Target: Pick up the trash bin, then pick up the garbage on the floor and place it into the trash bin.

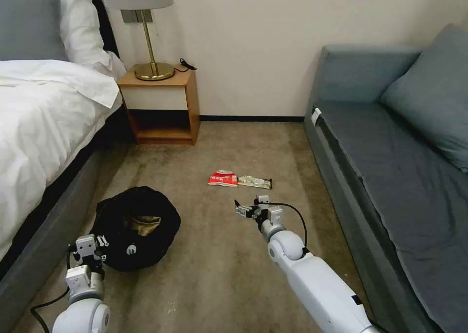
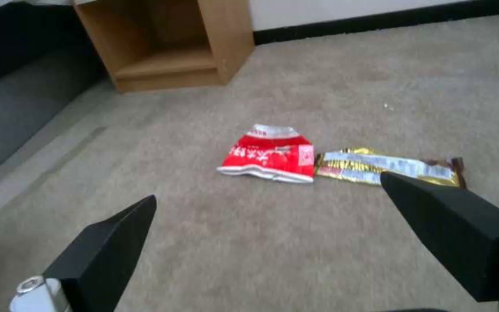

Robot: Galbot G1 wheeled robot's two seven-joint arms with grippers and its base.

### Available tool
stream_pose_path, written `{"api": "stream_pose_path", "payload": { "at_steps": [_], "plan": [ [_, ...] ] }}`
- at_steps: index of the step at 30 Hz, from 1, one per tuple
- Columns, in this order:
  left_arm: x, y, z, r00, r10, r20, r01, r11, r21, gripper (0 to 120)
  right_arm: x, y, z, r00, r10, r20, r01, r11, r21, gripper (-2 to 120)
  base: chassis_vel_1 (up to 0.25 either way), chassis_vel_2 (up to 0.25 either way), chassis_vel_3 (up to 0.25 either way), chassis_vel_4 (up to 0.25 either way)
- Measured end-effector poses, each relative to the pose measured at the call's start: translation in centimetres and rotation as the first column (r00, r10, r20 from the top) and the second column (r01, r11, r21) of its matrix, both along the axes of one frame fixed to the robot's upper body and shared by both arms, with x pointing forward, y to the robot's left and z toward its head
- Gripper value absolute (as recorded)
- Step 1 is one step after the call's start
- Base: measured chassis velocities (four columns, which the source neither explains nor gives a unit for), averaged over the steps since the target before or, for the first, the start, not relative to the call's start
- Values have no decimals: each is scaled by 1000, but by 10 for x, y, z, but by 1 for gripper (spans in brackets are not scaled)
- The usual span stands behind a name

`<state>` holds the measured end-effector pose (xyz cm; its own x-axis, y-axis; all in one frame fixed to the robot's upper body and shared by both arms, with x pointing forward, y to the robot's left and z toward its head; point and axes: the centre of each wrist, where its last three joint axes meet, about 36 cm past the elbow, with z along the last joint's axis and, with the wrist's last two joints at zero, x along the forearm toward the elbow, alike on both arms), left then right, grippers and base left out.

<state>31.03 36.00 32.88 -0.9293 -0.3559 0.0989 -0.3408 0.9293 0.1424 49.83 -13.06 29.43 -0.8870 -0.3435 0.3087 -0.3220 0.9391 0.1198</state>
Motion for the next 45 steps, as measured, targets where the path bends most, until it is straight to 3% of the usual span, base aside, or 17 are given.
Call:
{"api": "stream_pose_path", "payload": {
  "at_steps": [45],
  "plan": [
    [-7,-11,-14,999,-12,-36,12,1000,-6,0,-13,-2,-18,998,61,3,-61,997,-53,100,-143,150,147,-150]
  ]
}}
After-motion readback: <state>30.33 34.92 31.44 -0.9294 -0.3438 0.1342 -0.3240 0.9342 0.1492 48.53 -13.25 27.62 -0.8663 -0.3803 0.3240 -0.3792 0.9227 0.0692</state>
